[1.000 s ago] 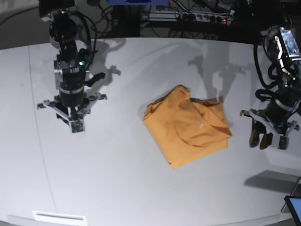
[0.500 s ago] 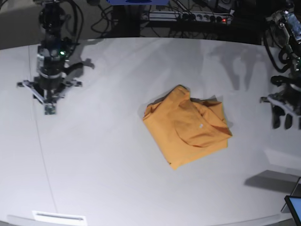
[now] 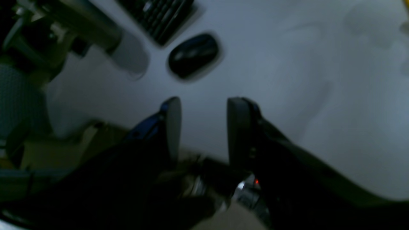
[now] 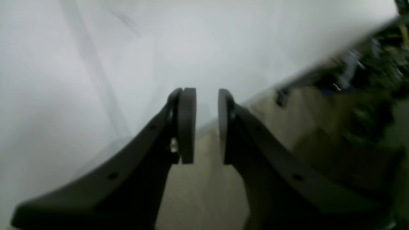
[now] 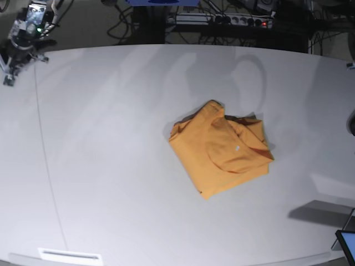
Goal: Fold the T-shirt properly
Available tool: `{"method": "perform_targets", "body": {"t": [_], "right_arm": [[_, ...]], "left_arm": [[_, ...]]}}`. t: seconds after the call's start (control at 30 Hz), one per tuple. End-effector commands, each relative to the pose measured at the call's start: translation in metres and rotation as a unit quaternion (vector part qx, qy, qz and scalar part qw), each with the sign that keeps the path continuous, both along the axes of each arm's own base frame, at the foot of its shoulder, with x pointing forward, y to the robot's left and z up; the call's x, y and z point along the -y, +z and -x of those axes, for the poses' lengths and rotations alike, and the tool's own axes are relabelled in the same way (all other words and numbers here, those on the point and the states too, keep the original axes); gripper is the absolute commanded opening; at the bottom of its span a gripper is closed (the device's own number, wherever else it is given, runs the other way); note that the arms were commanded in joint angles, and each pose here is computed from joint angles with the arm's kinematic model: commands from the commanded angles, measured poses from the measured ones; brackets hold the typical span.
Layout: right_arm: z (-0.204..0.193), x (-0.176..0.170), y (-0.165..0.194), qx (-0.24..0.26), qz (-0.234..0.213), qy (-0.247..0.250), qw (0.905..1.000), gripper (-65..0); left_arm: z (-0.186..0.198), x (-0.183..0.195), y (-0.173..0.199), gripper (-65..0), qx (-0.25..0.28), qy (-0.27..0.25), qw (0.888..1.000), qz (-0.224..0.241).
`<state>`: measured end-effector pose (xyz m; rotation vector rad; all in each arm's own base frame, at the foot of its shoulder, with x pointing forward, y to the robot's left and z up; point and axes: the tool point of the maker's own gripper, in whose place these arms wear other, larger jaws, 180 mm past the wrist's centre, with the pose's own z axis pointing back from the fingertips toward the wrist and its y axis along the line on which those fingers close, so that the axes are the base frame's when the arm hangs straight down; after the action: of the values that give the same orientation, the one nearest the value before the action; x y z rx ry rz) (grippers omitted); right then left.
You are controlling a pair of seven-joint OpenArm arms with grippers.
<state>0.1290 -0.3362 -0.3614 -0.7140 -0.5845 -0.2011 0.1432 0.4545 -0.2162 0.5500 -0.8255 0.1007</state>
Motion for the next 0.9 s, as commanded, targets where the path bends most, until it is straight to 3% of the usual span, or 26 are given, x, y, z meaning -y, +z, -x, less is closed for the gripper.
{"method": "perform_targets", "body": {"t": [0.0, 0.27, 0.47, 0.6, 0.77, 0.87], "right_arm": [[0.011, 0.006, 0.006, -0.001, 0.016, -0.006, 0.9999, -53.4], [0.109, 0.026, -0.001, -0.089, 0.029, -0.082, 0.9922, -53.4], [0.158, 0.007, -0.032, -0.165, -0.006, -0.087, 0.9824, -53.4], [0.189, -0.034, -0.095, -0.250, -0.075, -0.053, 0.9639, -53.4], [0.227, -0.108, -0.171, -0.347, -0.154, 0.044, 0.9240, -53.4], [0.247, -0.144, -0.209, -0.382, -0.187, 0.095, 0.9000, -53.4]], "left_arm": [[0.007, -0.006, 0.010, -41.3, -0.005, 0.001, 1.000, -0.021], [0.073, -0.010, -0.014, -41.3, -0.088, 0.044, 0.995, -0.011], [0.103, 0.004, -0.048, -41.3, -0.155, 0.046, 0.987, 0.011], [0.126, 0.031, -0.099, -41.5, -0.259, 0.019, 0.966, 0.003], [0.172, 0.071, -0.173, -41.7, -0.392, -0.019, 0.920, 0.007], [0.199, 0.099, -0.233, -41.7, -0.443, -0.044, 0.893, 0.057]]}}
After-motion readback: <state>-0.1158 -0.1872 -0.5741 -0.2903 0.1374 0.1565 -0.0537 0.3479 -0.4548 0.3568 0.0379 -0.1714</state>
